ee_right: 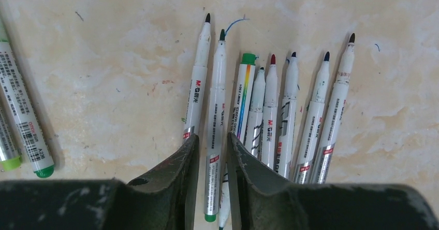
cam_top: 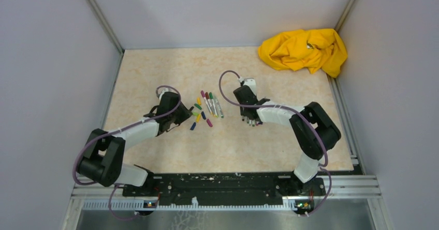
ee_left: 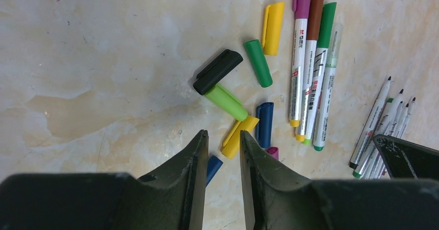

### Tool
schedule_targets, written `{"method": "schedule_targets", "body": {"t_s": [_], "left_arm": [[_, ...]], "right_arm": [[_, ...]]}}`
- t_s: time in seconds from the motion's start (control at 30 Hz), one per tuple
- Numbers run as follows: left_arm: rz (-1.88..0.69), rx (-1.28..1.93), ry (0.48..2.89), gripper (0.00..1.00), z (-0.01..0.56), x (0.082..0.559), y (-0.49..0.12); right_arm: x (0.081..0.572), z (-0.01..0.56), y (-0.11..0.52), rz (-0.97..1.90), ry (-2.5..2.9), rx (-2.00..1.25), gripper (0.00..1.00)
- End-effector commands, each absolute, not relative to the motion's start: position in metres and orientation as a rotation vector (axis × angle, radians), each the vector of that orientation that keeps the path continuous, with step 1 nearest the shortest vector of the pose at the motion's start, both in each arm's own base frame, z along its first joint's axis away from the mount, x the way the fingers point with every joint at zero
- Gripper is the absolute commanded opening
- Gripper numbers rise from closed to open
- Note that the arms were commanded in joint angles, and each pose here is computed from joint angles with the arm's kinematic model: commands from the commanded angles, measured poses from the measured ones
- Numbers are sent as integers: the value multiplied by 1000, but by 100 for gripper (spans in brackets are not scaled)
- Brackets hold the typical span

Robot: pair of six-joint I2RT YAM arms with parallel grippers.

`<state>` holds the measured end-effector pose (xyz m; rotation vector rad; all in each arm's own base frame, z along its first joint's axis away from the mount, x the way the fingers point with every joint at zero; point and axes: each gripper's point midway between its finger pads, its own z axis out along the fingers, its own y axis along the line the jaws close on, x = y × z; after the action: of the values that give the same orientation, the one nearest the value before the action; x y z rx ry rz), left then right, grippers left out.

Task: Open the pen caps

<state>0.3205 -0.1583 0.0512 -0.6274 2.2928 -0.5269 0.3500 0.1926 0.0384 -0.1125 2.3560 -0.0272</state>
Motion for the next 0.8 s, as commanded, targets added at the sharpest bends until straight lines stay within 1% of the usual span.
{"method": "schedule_targets", "body": {"t_s": [0.0, 0.17, 0.27, 0.53, 0.67, 0.77], "left_arm": [[-542, -656, 2258, 35, 58, 320, -159], [-547, -656, 2238, 35, 65, 319, -159], [-565, -661, 2208, 40, 73, 319, -159], [-673, -657, 2125, 66, 95, 316, -166], [-715, -633, 2122, 73, 100, 315, -174], [-746, -616, 2106, 76, 105, 316, -177]], "right_arm": [[370, 56, 201, 12, 2296, -85, 26], [371, 64, 202, 31, 2272, -98, 27], [372, 81, 208, 93, 2210, -131, 29], [372, 105, 232, 150, 2165, -265, 35], [370, 96, 255, 173, 2201, -358, 39], [369, 90, 272, 178, 2217, -423, 42]]}}
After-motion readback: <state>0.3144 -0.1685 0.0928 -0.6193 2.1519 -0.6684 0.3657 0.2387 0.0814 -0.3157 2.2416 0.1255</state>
